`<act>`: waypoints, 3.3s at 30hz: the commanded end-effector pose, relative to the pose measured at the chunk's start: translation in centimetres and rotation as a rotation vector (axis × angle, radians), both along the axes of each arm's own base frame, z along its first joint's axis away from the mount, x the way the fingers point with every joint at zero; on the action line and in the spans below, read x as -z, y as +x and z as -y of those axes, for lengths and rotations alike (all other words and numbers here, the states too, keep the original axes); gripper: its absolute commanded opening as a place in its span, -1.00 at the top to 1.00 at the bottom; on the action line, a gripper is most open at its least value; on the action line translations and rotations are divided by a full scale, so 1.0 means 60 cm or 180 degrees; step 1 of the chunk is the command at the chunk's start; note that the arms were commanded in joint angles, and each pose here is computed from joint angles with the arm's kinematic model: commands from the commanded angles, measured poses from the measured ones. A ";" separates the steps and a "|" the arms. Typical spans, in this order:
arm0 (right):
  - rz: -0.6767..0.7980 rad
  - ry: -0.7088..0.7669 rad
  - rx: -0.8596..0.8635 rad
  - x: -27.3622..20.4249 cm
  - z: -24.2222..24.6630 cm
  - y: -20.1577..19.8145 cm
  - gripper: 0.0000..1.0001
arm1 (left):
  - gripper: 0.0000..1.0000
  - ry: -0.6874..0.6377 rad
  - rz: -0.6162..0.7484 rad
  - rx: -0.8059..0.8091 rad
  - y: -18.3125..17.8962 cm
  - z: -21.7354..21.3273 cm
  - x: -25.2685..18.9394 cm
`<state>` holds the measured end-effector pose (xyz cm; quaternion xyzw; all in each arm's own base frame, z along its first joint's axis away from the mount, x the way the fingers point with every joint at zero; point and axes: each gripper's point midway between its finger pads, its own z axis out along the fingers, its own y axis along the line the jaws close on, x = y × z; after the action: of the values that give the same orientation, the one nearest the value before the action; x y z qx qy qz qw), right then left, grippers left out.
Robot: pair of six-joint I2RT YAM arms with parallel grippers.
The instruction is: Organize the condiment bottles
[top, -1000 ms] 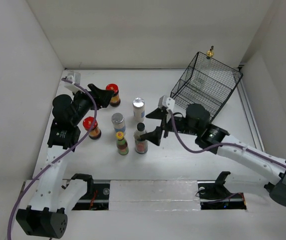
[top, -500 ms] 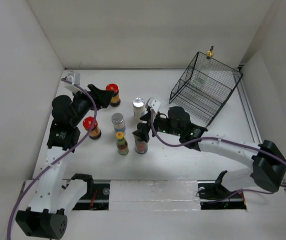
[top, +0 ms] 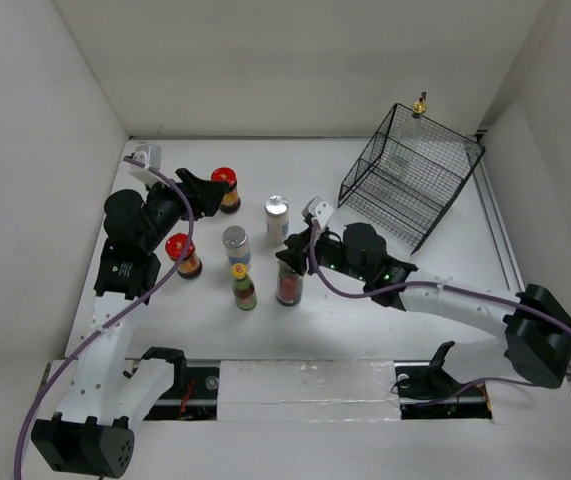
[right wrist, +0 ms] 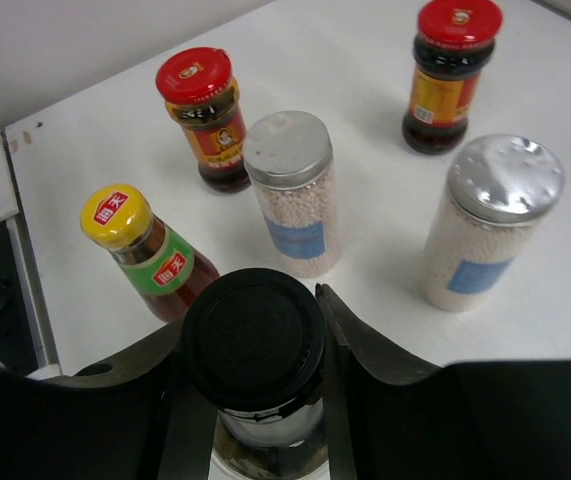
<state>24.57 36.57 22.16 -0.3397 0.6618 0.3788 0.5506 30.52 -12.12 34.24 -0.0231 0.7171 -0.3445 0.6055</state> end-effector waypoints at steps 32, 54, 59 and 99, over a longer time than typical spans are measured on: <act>0.1806 0.0492 0.4277 -0.568 0.689 0.342 0.81 | -0.35 -0.0062 0.0194 0.0107 -0.005 0.008 -0.030; 0.1121 0.0319 0.4354 -0.319 0.721 0.442 0.81 | -0.35 -0.0059 0.0165 0.0077 0.000 0.006 -0.025; 0.0853 0.0393 0.4283 -0.260 0.711 0.452 0.69 | -0.35 -0.0059 0.0165 0.0077 0.000 0.006 -0.025; -0.0062 -0.0009 0.0562 -0.111 0.138 0.204 -0.69 | 0.14 -0.0068 0.0006 0.0041 0.013 0.005 0.003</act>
<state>38.29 25.51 32.28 -0.2412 0.6795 0.3069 0.6212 30.88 -12.47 33.79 -0.0250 0.7216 -0.3533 0.5948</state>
